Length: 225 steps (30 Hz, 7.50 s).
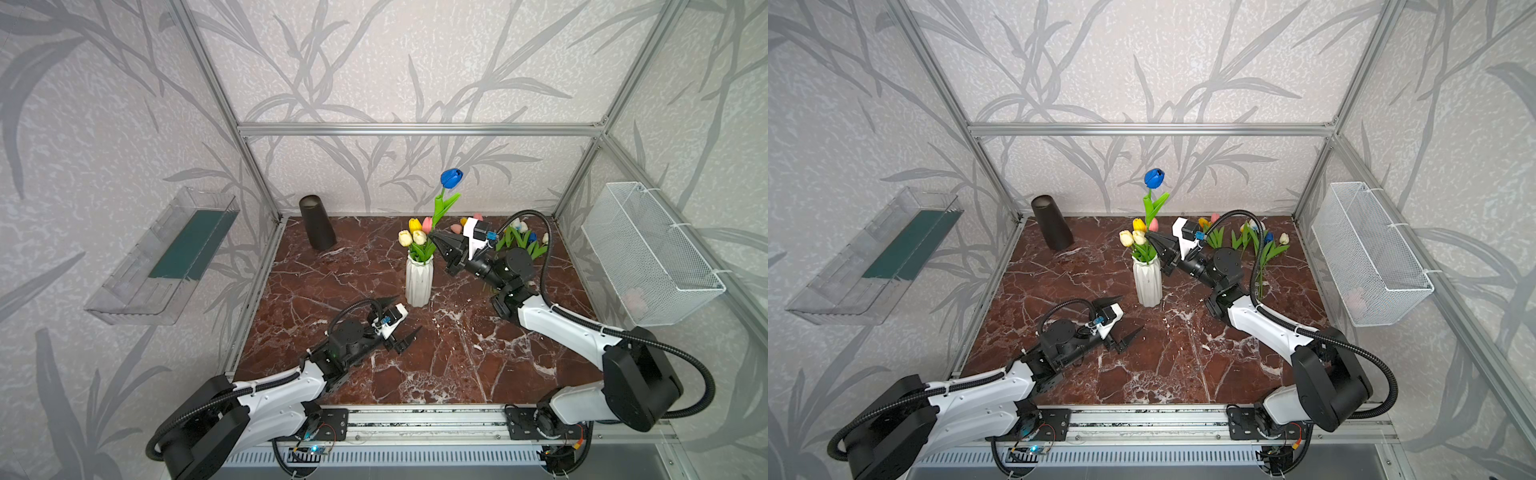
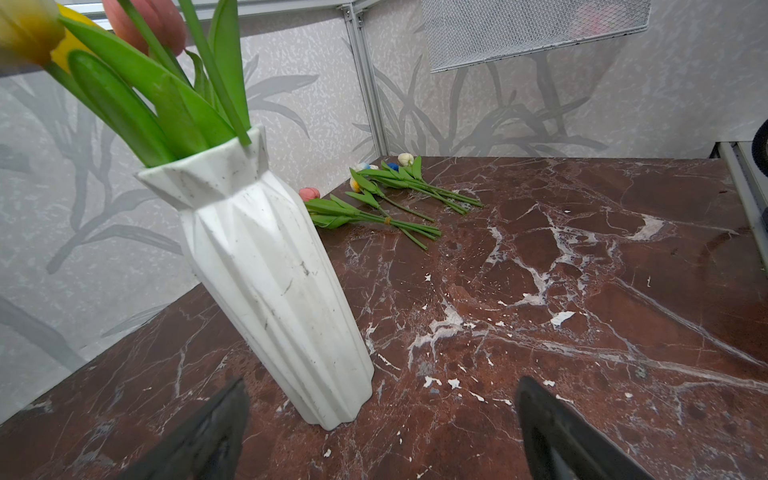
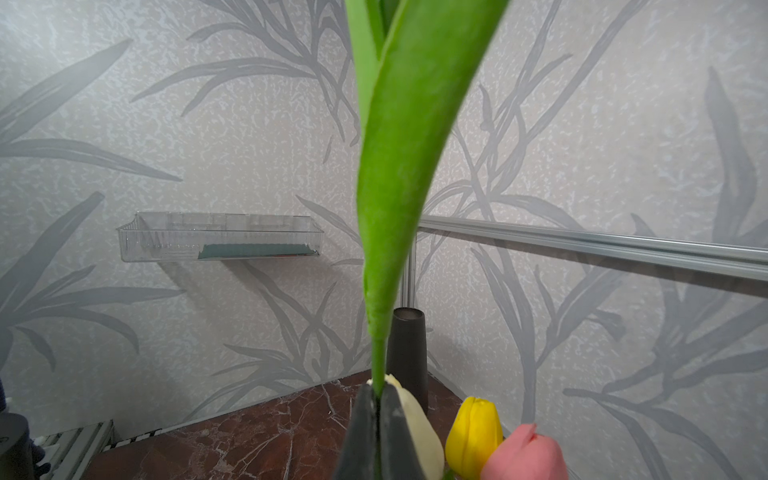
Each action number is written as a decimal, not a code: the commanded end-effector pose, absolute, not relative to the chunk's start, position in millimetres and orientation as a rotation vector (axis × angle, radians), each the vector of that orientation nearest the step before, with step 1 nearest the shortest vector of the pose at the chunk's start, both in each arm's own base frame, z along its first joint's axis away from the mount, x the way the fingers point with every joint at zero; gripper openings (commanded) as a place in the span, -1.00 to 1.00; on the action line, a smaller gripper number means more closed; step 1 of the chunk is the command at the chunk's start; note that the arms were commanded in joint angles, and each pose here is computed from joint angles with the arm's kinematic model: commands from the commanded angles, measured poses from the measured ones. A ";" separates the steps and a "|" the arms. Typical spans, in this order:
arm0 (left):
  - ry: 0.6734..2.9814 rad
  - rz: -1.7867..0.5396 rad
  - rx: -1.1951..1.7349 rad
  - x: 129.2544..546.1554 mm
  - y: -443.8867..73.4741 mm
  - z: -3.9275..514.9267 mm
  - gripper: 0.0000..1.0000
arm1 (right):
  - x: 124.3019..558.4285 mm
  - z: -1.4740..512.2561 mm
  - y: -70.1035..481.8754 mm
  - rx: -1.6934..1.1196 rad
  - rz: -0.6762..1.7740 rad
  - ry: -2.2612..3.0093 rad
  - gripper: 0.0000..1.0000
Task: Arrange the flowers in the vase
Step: 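Lower the blue tulip stem into the vase mouth with the right gripper, then open the right gripper and release the blue tulip in the vase, then move the right gripper back over the tulip pile, then lower the right gripper onto a white tulip stem and grasp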
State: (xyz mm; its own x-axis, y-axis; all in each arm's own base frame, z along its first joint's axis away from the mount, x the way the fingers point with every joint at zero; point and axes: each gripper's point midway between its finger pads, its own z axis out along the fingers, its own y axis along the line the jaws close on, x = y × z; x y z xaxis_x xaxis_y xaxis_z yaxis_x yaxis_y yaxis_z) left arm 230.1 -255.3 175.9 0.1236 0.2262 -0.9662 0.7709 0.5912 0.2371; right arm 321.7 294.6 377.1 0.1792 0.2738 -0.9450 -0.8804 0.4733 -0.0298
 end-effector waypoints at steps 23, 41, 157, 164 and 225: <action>1.418 -0.474 0.922 230.9 -256.7 177.2 0.98 | 322.4 389.3 299.4 -0.696 0.906 1.050 -1.00; 1.421 -0.466 0.923 232.0 -256.4 176.4 0.98 | 331.7 351.3 304.3 -0.721 0.883 1.126 -1.00; 1.414 -0.482 0.923 231.8 -259.0 174.4 0.98 | 525.9 12.1 -11.5 0.368 -0.009 2.761 -1.00; 1.410 -0.479 0.916 231.6 -257.7 176.3 0.98 | 522.1 71.7 2.1 0.317 0.088 2.652 -1.00; 1.421 -0.487 0.926 232.4 -260.6 174.0 0.98 | 486.1 22.1 -57.0 0.388 -0.185 2.828 -0.67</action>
State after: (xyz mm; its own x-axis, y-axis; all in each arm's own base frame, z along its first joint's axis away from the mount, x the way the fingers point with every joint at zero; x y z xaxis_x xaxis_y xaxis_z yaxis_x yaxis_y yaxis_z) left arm 231.0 -255.8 162.2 0.1017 0.2488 -0.9632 0.7745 0.5878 0.2336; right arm 489.2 -53.5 30.7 -0.9151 0.2418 -0.3227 0.2793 0.9573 -0.0747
